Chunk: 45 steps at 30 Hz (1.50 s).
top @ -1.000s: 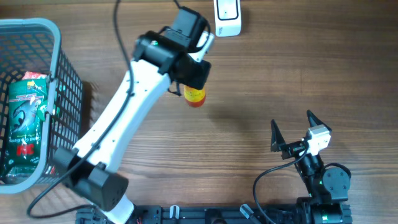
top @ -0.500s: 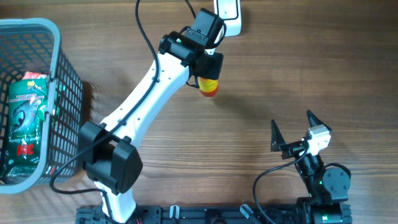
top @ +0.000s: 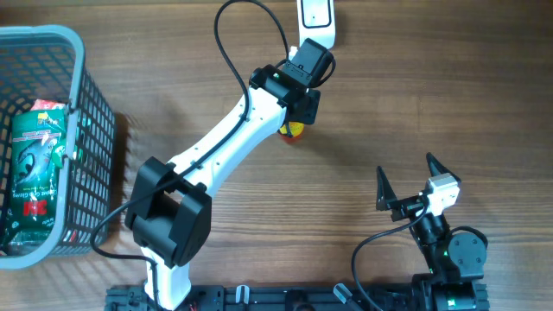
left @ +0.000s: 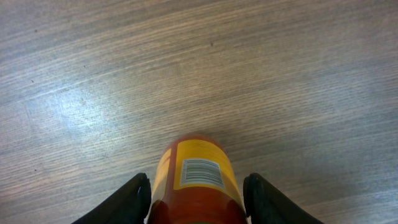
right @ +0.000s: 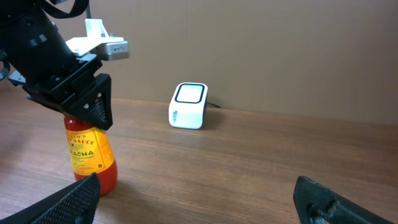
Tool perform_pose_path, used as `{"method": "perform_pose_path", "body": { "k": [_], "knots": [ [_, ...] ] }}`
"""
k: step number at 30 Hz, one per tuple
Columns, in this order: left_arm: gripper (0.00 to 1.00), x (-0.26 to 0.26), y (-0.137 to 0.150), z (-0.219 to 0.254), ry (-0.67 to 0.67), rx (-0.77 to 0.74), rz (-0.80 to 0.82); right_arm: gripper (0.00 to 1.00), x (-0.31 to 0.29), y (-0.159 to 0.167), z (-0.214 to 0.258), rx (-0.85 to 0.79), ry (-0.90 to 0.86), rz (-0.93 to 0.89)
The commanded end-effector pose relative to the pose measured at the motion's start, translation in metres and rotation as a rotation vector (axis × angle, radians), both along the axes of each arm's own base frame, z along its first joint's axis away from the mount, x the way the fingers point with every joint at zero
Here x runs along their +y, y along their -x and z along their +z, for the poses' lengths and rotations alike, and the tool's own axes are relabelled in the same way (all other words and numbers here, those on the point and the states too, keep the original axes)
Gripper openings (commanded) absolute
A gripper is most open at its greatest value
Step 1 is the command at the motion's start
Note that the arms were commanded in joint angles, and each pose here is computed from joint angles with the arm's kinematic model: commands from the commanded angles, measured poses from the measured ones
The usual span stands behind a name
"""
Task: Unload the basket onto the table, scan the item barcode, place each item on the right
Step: 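Lift the red-yellow sauce bottle and set it upright near the scanner, then return the left gripper to the basket and grasp the green glove pack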
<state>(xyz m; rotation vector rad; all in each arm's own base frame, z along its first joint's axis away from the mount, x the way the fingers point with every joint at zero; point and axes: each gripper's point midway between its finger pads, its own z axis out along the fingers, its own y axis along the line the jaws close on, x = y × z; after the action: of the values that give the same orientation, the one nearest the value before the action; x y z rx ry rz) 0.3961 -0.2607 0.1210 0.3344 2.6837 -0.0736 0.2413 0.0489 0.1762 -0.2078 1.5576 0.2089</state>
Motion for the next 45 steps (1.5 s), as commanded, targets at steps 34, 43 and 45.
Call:
{"method": "perform_pose_path", "body": {
  "k": [34, 43, 45],
  "knots": [
    [1.00, 0.050, 0.013, 0.187, 0.174, -0.426, 0.156, 1.00, -0.001, 0.000, 0.002, -0.014, 0.007, -0.007],
    [1.00, 0.173, 0.031, 0.283, 0.143, -0.711, 0.471, 1.00, -0.001, 0.000, 0.002, -0.014, 0.007, -0.007],
    [1.00, 0.211, 0.036, 0.296, 0.159, -0.747, 0.583, 1.00, -0.001, 0.000, 0.002, -0.014, 0.008, -0.007]
  ]
}}
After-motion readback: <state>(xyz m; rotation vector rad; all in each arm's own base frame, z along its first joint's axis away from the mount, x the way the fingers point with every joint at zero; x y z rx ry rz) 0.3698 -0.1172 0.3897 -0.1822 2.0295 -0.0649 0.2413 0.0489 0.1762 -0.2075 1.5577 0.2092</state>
